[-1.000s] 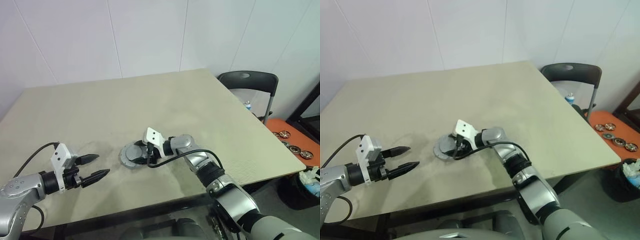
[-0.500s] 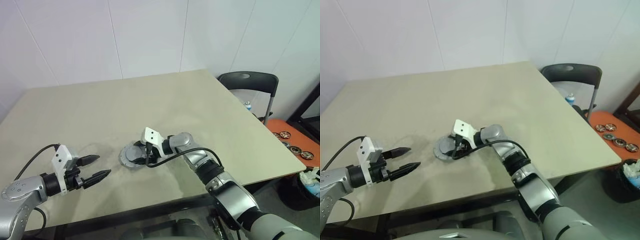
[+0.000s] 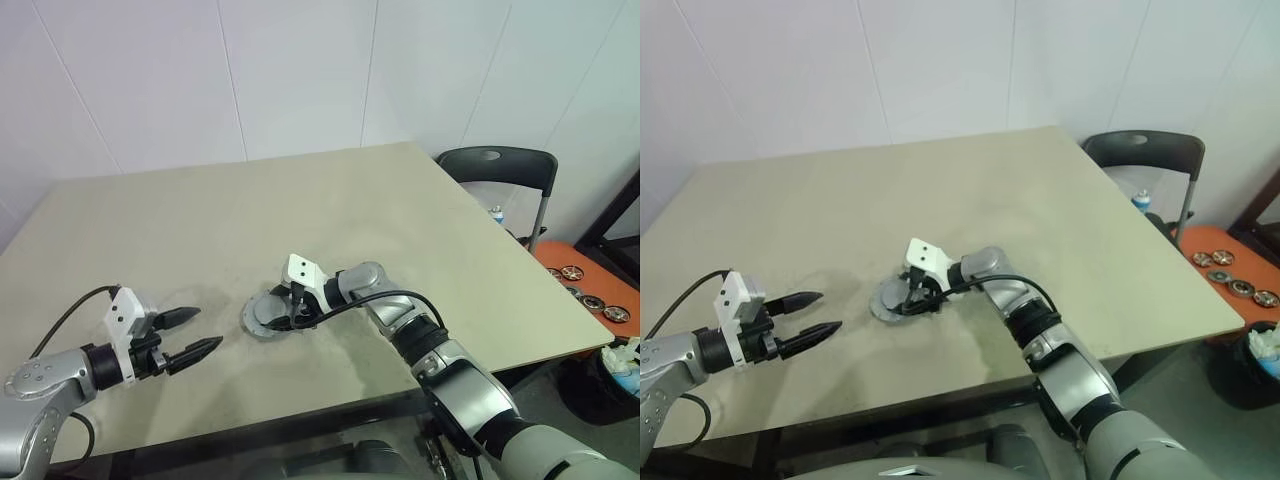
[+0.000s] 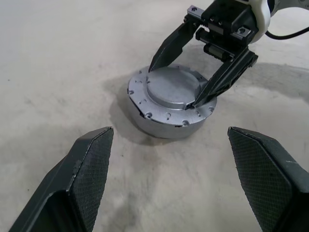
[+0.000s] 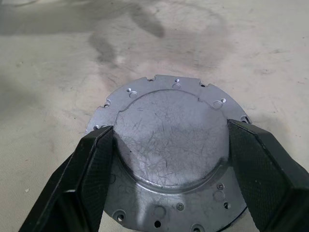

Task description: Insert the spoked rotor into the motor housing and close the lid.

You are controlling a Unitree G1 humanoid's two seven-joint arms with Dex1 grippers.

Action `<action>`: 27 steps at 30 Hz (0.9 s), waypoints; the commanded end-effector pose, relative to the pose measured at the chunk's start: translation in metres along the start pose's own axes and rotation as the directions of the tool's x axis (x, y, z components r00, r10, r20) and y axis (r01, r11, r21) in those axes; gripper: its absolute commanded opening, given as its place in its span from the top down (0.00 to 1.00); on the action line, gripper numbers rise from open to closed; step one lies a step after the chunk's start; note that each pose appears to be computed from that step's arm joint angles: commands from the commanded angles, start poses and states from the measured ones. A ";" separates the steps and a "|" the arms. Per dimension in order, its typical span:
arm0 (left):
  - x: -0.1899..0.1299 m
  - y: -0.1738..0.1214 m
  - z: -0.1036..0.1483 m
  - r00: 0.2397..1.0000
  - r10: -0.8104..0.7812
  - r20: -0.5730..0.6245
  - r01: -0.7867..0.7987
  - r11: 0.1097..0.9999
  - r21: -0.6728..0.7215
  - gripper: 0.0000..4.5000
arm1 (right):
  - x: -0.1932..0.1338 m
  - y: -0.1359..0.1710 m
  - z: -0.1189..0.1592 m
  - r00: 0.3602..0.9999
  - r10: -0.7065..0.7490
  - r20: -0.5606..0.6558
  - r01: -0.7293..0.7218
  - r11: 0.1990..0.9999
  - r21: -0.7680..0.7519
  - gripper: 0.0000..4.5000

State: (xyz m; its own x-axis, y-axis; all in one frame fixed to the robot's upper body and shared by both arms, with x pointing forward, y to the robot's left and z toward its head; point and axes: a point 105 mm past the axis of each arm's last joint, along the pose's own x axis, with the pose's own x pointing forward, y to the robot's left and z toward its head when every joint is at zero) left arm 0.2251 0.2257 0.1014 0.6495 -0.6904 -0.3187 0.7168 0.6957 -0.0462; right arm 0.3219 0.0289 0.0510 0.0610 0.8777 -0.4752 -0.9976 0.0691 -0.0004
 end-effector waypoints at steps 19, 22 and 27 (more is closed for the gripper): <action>0.000 0.005 0.012 0.999 0.026 0.043 -0.028 0.999 0.035 0.10 | 0.017 0.007 -0.028 0.996 -0.024 -0.091 0.033 0.994 0.105 0.28; 0.001 0.005 0.012 0.999 0.024 0.042 -0.025 0.999 0.035 0.10 | 0.020 0.008 -0.030 0.994 -0.033 -0.102 0.048 0.988 0.144 0.28; 0.002 0.004 0.012 0.999 0.021 0.044 -0.023 0.999 0.034 0.10 | 0.023 0.012 -0.048 0.982 -0.043 -0.186 0.064 0.992 0.110 0.28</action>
State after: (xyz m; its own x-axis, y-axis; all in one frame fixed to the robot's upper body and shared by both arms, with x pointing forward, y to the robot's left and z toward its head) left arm 0.2278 0.2258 0.1021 0.6644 -0.6807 -0.3085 0.7055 0.7075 -0.0418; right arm 0.3229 0.0408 0.0439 0.1176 0.8719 -0.4753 -0.9881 0.1504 0.0313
